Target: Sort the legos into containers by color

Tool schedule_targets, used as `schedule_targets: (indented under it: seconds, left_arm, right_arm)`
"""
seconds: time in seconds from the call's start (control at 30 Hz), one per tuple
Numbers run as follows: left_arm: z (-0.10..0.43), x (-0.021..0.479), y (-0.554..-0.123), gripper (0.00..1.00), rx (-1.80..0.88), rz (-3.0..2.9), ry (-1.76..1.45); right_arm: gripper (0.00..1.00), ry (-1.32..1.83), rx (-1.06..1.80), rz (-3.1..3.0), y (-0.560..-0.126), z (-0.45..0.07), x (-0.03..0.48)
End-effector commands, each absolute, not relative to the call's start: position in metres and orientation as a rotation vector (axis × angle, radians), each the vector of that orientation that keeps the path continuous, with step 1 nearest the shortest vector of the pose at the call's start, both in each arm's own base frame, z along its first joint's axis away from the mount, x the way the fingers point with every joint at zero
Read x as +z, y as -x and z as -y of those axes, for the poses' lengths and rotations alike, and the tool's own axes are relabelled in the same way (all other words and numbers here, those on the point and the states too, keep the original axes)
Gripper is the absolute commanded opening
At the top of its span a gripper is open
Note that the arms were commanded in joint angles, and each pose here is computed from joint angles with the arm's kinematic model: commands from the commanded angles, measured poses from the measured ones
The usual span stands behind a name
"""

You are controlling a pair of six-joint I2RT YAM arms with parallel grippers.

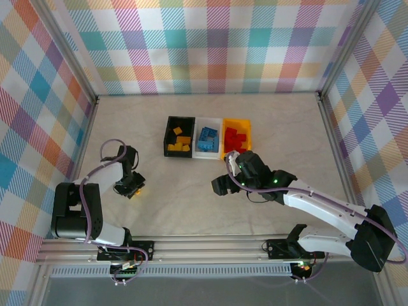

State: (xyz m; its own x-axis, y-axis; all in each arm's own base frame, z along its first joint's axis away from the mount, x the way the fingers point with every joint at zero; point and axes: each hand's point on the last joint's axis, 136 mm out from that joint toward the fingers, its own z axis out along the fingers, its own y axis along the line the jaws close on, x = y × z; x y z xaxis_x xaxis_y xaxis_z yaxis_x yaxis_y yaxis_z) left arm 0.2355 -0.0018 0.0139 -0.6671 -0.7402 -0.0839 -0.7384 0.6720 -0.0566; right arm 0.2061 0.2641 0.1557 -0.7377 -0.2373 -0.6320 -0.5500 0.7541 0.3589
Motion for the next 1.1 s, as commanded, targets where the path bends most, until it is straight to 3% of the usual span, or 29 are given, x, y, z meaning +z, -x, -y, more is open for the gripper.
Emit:
schedule_targets:
  seconds: [0.0,0.1,0.37,0.57,0.77,1.07]
  left_arm:
    - [0.009,0.004,-0.237,0.26,-0.103,-2.8,1.226]
    - [0.012,0.008,-0.239,0.18,-0.139,-2.801,1.218]
    - [0.027,0.054,-0.264,0.16,-0.276,-2.733,1.123]
    - [0.061,0.131,-0.317,0.16,-0.406,-2.619,0.879]
    - [0.109,0.174,-0.382,0.16,-0.489,-2.576,0.612]
    - [0.155,0.145,-0.461,0.16,-0.45,-2.601,0.394]
  right_arm:
    - [0.84,0.572,0.738,-2.36,-0.205,-0.263,0.16]
    - [0.84,0.564,0.721,-2.357,-0.206,-0.26,0.16]
    - [0.85,0.53,0.588,-2.343,-0.216,-0.238,0.165]
    - [0.84,0.414,0.515,-2.352,-0.234,-0.202,0.167]
    - [0.84,0.293,0.458,-2.368,-0.248,-0.169,0.167]
    - [0.83,0.063,0.417,-2.371,-0.269,-0.12,0.169]
